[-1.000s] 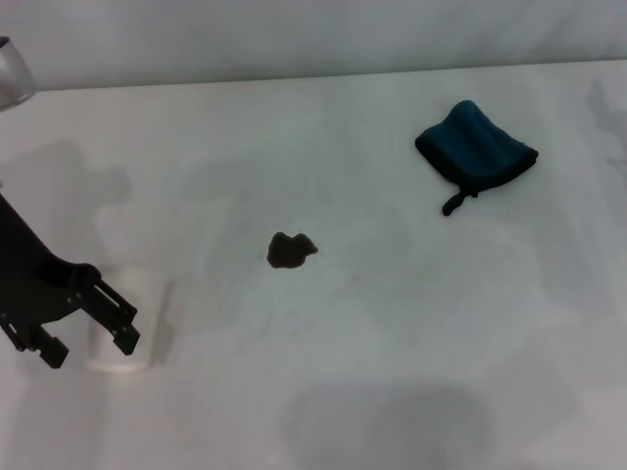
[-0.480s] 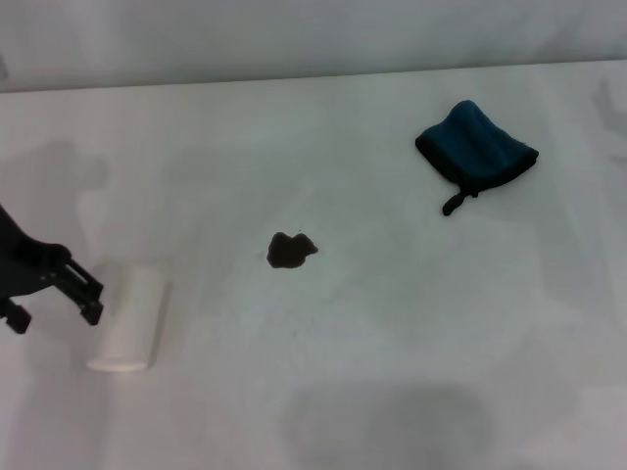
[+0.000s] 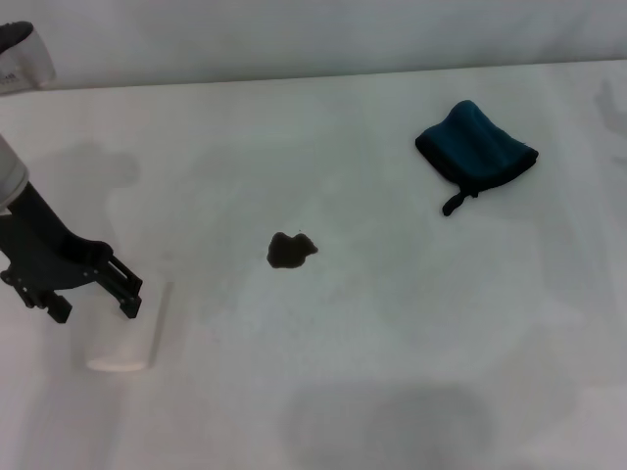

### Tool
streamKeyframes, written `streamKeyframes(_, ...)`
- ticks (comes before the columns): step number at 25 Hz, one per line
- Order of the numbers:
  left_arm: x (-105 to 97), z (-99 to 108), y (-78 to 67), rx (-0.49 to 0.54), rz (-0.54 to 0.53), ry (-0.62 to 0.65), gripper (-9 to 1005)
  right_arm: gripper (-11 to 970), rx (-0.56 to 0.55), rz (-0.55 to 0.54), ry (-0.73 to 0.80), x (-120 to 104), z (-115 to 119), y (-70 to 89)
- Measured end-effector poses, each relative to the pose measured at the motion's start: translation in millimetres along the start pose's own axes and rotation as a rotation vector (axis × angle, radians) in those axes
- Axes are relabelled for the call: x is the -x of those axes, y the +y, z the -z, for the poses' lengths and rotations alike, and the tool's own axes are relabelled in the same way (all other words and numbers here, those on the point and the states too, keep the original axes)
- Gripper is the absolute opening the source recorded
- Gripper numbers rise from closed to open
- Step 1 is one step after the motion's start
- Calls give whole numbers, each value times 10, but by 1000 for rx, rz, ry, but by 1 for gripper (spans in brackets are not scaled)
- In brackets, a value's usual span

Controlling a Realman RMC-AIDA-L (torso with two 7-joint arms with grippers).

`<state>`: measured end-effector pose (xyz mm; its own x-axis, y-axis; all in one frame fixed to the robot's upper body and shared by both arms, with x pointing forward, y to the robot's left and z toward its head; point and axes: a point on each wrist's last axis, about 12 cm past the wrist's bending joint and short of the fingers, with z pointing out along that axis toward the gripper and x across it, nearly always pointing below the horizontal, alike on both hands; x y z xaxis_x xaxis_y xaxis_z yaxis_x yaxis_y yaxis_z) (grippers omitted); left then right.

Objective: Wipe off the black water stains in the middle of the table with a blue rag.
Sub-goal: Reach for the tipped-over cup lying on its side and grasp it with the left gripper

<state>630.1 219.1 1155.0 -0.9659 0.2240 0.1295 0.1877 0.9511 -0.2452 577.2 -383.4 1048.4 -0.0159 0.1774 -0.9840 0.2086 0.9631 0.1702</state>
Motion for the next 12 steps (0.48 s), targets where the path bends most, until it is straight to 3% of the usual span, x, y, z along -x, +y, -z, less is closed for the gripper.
streamKeyframes(12,-1,-224,74,-57,23,-81,885,870,-18,-1,13,-13,10,-46)
